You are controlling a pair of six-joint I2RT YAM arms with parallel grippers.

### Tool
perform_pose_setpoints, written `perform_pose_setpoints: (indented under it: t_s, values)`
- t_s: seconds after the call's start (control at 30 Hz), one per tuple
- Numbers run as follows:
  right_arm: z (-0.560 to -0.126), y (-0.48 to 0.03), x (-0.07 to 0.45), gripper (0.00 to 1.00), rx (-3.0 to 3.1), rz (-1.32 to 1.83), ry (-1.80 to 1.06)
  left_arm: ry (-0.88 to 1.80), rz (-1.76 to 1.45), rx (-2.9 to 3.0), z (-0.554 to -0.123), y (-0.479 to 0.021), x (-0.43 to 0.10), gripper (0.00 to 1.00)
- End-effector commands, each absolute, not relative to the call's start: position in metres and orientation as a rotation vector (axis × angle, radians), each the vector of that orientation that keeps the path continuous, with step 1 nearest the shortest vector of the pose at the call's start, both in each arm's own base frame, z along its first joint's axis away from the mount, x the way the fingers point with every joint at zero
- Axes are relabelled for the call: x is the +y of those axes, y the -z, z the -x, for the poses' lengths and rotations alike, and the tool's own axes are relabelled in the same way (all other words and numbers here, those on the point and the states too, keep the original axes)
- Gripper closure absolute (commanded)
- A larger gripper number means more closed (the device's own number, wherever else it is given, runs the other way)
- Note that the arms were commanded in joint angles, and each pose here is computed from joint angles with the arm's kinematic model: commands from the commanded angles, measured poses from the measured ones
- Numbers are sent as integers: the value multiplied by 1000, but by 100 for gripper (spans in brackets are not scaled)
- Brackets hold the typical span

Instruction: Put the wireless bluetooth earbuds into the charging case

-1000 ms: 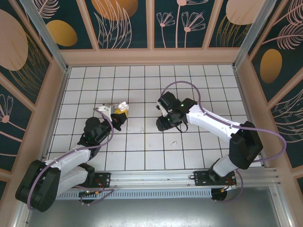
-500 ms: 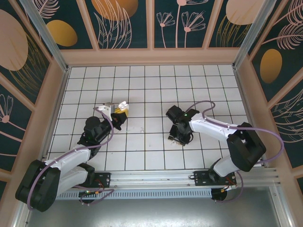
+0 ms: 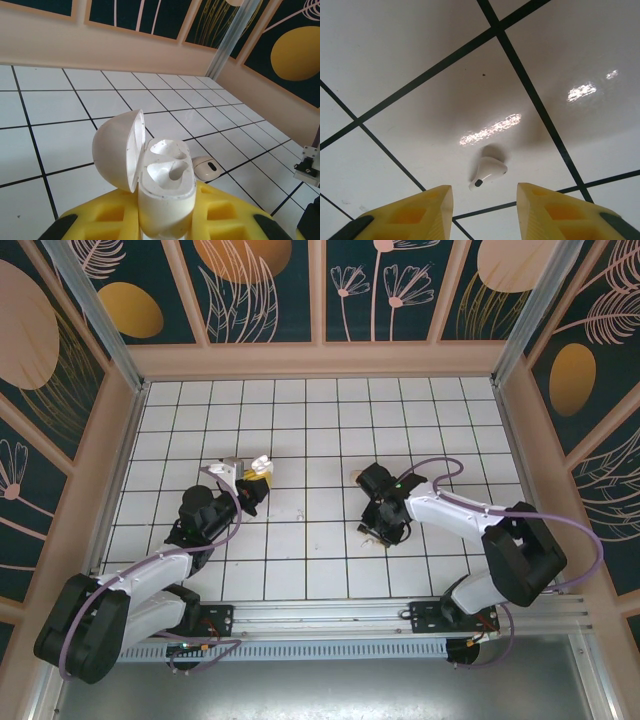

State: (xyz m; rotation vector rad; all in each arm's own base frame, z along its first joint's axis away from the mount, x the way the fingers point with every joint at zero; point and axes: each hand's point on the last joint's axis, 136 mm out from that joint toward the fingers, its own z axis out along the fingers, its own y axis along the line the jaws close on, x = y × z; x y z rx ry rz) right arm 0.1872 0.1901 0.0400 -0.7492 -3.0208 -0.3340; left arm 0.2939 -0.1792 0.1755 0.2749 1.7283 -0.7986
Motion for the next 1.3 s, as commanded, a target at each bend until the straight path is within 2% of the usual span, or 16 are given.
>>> perform_pose_setpoints:
  t_s: [0.0,0.23,0.87,1.07,1.27]
  values:
    - [-185,-30,185,61,-2993,800,310,809,-290,1685,-297,-190,-182,82]
    - [-180,-19,190,63,-2956,794,329,807,-289,1689,-297,-188,-181,82]
    - [-188,-10,191,76,-2990,757,319,806,-291,1694,-297,-187,-182,82]
    - [-199,-21,191,78,-3068,721,367,817,-325,1690,-295,-185,-186,82]
    - [-221,-49,198,79,-3212,654,531,865,-439,1649,-286,-183,-199,82]
